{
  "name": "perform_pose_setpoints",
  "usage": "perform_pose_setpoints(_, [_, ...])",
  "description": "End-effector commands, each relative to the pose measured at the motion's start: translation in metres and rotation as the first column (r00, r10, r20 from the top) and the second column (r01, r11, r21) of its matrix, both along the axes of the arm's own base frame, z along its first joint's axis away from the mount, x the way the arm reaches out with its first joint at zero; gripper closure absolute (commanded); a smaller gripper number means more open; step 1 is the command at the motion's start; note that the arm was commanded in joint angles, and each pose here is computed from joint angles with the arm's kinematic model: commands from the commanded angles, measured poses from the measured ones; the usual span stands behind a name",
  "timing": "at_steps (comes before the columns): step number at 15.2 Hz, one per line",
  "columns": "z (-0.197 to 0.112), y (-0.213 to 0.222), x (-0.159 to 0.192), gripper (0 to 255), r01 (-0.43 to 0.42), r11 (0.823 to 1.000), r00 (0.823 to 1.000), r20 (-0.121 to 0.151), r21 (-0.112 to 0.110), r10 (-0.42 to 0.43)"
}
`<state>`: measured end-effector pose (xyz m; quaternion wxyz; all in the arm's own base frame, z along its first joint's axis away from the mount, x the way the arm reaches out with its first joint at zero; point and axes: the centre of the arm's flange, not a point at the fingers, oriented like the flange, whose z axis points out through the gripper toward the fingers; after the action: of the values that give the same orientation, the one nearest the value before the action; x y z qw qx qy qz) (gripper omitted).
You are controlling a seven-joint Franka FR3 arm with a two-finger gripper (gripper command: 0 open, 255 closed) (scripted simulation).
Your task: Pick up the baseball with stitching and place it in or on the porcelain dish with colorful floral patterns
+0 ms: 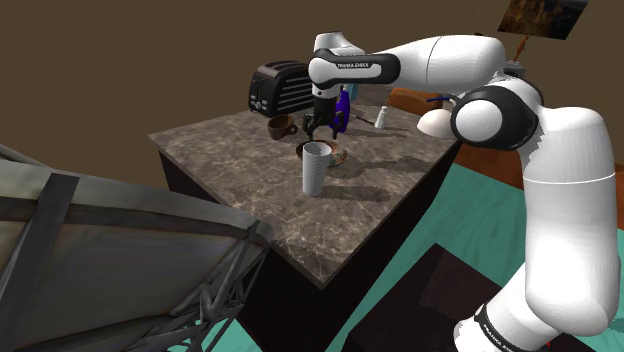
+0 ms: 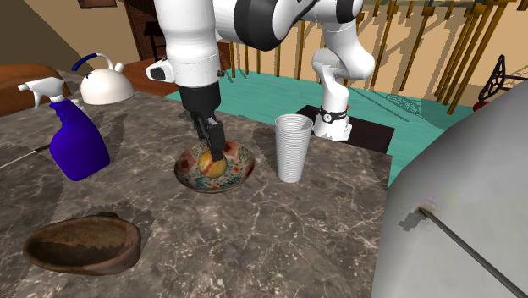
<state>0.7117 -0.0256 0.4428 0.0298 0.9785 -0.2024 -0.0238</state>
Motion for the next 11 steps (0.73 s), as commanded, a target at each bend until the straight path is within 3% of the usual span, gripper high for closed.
perform_pose_setpoints(1, [0.0,0.0,0.0,0,0.0,1.0,1.0,0.0,0.0,0.0])
perform_pose_setpoints(2, [0.0,0.0,0.0,0,0.0,1.0,1.0,0.0,0.0,0.0])
perform_pose_setpoints(6, [0.05,0.002,0.003,0,0.0,1.0,1.0,0.0,0.0,0.0])
perform_pose_setpoints(11, [0.05,0.002,0.003,0,0.0,1.0,1.0,0.0,0.0,0.0])
